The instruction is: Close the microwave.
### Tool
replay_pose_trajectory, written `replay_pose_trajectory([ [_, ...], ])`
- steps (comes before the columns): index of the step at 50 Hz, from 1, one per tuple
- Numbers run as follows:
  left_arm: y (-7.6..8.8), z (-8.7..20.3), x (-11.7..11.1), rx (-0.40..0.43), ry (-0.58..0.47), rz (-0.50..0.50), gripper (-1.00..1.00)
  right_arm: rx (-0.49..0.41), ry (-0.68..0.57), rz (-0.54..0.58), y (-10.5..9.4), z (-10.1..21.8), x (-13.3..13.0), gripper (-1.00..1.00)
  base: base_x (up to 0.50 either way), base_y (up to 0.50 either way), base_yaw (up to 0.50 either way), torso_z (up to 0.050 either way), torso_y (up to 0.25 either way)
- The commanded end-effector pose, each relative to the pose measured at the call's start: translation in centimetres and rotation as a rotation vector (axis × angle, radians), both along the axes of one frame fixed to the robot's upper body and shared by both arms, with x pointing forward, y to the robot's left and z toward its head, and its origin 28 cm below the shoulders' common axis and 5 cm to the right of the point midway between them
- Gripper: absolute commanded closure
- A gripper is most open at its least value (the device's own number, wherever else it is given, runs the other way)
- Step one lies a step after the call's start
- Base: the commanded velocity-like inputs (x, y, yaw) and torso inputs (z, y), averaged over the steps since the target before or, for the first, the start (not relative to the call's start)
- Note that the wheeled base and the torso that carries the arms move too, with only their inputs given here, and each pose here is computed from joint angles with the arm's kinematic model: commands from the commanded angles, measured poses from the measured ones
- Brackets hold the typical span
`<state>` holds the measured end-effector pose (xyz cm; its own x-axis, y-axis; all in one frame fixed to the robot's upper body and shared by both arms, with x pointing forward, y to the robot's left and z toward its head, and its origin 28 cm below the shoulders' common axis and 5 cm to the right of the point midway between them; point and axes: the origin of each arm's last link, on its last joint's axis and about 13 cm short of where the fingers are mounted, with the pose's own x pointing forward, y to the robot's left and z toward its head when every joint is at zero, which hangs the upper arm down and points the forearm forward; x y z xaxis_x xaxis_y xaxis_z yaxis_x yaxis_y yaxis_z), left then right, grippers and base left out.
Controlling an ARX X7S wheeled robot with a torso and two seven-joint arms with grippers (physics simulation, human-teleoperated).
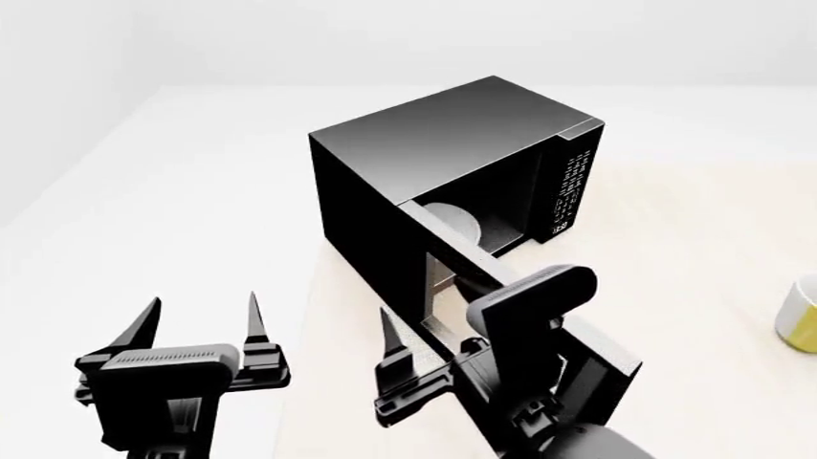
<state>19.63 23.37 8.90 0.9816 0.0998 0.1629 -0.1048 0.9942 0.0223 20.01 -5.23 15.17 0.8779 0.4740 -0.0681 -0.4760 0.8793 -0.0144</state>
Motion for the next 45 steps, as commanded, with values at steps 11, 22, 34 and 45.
replay_pose_trajectory([
  [11, 0.0, -0.1, 0.0, 0.000, 0.000, -0.001, -1.00, -0.001, 0.059, 0.002, 0.5, -2.0, 0.8, -1.00, 0.00, 0.00, 0.00, 0.000, 0.000],
  [22, -0.1, -0.1, 0.0, 0.000, 0.001, -0.002, -1.00, -0.005, 0.073, -0.034, 0.2, -2.6, 1.0, -1.00, 0.00, 0.00, 0.00, 0.000, 0.000],
  [34, -0.1, 0.0, -0.1, 0.000, 0.000, -0.002, -1.00, -0.019, 0.079, -0.071, -0.2, -2.9, 1.2, -1.00, 0.00, 0.00, 0.00, 0.000, 0.000],
  [45, -0.1, 0.1, 0.0, -0.001, -0.002, -0.002, -1.00, -0.022, 0.079, -0.092, -0.4, -2.9, 1.6, -1.00, 0.00, 0.00, 0.00, 0.000, 0.000],
])
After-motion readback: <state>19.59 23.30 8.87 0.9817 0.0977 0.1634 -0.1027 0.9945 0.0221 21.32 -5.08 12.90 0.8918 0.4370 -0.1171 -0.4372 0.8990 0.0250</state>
